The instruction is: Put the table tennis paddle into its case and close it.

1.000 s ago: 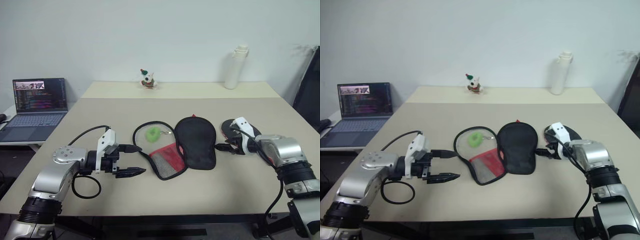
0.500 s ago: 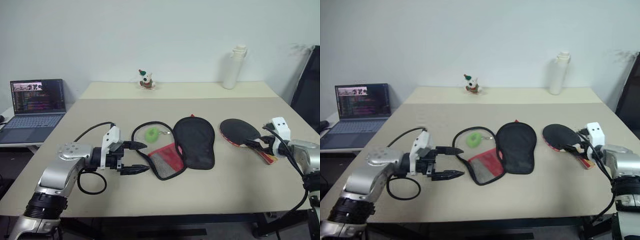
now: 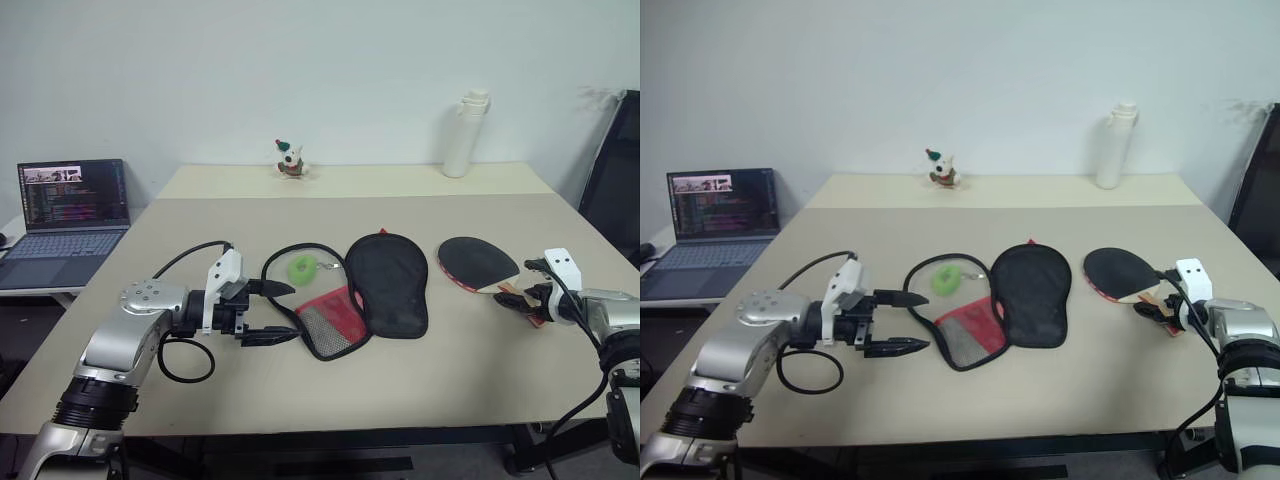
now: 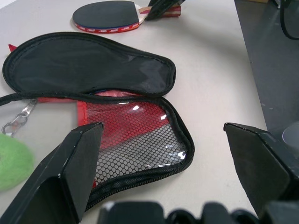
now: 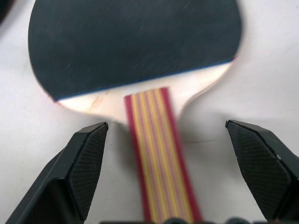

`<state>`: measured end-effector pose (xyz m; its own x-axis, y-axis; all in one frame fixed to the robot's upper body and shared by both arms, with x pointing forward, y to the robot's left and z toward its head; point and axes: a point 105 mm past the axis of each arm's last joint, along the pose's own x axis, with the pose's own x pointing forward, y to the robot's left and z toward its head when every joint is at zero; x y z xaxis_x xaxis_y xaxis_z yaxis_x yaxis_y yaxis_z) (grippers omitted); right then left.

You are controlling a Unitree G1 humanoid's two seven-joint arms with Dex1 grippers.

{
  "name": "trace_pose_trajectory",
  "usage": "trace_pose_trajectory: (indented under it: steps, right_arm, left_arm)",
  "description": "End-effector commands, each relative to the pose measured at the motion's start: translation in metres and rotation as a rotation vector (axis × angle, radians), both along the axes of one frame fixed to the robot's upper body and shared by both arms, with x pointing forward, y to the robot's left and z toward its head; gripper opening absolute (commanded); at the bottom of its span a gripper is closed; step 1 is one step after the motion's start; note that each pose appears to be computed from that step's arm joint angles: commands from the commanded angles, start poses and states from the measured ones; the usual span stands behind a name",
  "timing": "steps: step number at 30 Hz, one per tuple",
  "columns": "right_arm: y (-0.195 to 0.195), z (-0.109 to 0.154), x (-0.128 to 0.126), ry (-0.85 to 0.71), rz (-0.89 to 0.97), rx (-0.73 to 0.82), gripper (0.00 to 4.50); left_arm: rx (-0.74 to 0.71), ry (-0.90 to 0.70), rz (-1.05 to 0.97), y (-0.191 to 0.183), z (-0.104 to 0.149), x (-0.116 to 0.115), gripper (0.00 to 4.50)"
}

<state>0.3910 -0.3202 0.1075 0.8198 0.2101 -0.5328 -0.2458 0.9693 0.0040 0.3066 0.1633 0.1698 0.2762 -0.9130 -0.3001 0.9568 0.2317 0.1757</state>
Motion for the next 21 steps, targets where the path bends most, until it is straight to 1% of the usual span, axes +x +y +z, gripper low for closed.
trace_pose_trajectory:
  steps: [1,4,7,11,14,16,19,21]
  right_arm:
    - [0.009,0.003,0.005,-0.009,0.054,-0.016,4.43]
    - [0.010,0.000,0.008,-0.012,0.036,-0.025,4.43]
    - [0.009,-0.001,0.010,-0.021,0.002,-0.040,3.88]
    - [0.008,-0.002,0.014,-0.043,-0.047,-0.043,2.55]
    - [0.007,0.004,0.018,-0.083,-0.113,-0.022,1.57]
    - [0.006,0.010,0.021,-0.112,-0.156,-0.008,1.06]
    - [0.007,0.024,0.024,-0.164,-0.192,0.012,1.06]
    - [0.014,0.048,0.026,-0.239,-0.190,0.039,1.06]
  left_arm:
    - [0.010,-0.044,-0.014,0.000,0.010,-0.002,4.50]
    - [0.009,-0.045,-0.008,0.000,0.009,-0.003,4.50]
    - [0.010,-0.045,-0.006,0.000,0.008,-0.003,4.50]
    - [0.011,-0.045,-0.002,0.001,0.008,-0.003,4.50]
    - [0.010,-0.044,0.002,0.001,0.007,-0.004,4.50]
    - [0.008,-0.043,0.003,0.001,0.006,-0.004,4.50]
    - [0.006,-0.040,0.006,0.001,0.004,-0.006,4.50]
    - [0.004,-0.039,0.012,0.001,0.004,-0.006,4.50]
